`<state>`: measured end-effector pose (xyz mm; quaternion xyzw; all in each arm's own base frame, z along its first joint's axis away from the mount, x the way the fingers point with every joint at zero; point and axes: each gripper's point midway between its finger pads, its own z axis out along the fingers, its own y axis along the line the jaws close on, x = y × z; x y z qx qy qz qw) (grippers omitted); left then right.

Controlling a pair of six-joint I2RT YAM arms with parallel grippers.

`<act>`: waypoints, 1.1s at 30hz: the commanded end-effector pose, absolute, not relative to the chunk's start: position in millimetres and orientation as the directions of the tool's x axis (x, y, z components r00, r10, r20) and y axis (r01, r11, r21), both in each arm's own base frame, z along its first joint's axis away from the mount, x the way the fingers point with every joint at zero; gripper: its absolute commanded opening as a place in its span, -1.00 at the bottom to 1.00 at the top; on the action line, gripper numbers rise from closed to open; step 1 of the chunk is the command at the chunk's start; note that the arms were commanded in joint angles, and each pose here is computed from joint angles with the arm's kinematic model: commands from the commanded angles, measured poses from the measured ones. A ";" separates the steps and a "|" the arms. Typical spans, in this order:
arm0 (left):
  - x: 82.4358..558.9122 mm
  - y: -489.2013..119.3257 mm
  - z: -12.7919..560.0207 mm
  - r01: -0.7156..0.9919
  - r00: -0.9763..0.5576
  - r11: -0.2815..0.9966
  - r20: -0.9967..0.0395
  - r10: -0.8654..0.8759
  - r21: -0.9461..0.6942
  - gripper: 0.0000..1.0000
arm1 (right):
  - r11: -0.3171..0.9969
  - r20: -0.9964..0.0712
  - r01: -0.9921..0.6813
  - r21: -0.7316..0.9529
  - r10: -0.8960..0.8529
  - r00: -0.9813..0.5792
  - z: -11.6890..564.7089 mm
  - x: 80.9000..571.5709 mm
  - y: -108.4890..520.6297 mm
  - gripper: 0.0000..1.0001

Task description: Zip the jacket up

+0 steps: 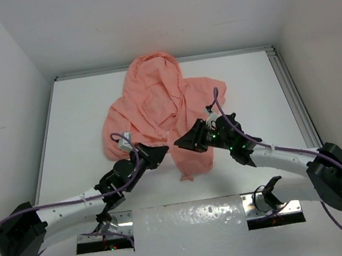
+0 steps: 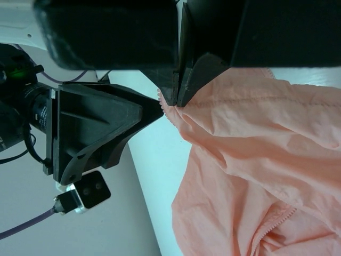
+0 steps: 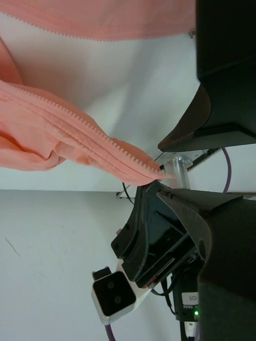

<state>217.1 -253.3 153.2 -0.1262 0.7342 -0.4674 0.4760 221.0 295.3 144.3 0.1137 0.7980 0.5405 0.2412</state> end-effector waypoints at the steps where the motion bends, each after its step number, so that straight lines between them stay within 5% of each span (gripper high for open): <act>1: 221.4 -253.2 185.7 0.325 -0.457 0.449 -0.554 -0.696 -0.832 -1.00 | 0.319 -0.260 -0.114 0.941 0.462 -0.848 167.4 224.0 306.5 -0.33; 10: 218.5 -261.9 191.4 0.374 -0.466 0.431 -0.568 -0.678 -0.821 -1.00 | 0.226 -0.198 -0.102 0.969 0.456 -0.868 174.6 222.7 319.8 -0.47; 17: 214.3 -262.5 188.6 0.377 -0.484 0.423 -0.564 -0.669 -0.824 -1.00 | 0.194 -0.236 -0.158 0.968 0.495 -0.836 182.4 226.7 318.5 -0.95; 20: 211.4 -263.6 189.5 0.387 -0.493 0.415 -0.565 -0.662 -0.823 -1.00 | 0.190 -0.273 -0.204 0.960 0.491 -0.828 185.2 228.9 320.5 -1.00; 26: 203.5 -262.9 204.7 0.403 -0.517 0.372 -0.543 -0.662 -0.836 -0.32 | 0.199 -0.435 -0.387 0.900 0.435 -0.788 195.4 227.3 326.2 -1.00; 33: 199.8 -245.2 228.0 0.373 -0.543 0.275 -0.449 -0.709 -0.886 -0.10 | 0.114 -0.582 -0.585 0.803 0.363 -0.728 228.7 219.4 331.3 -1.00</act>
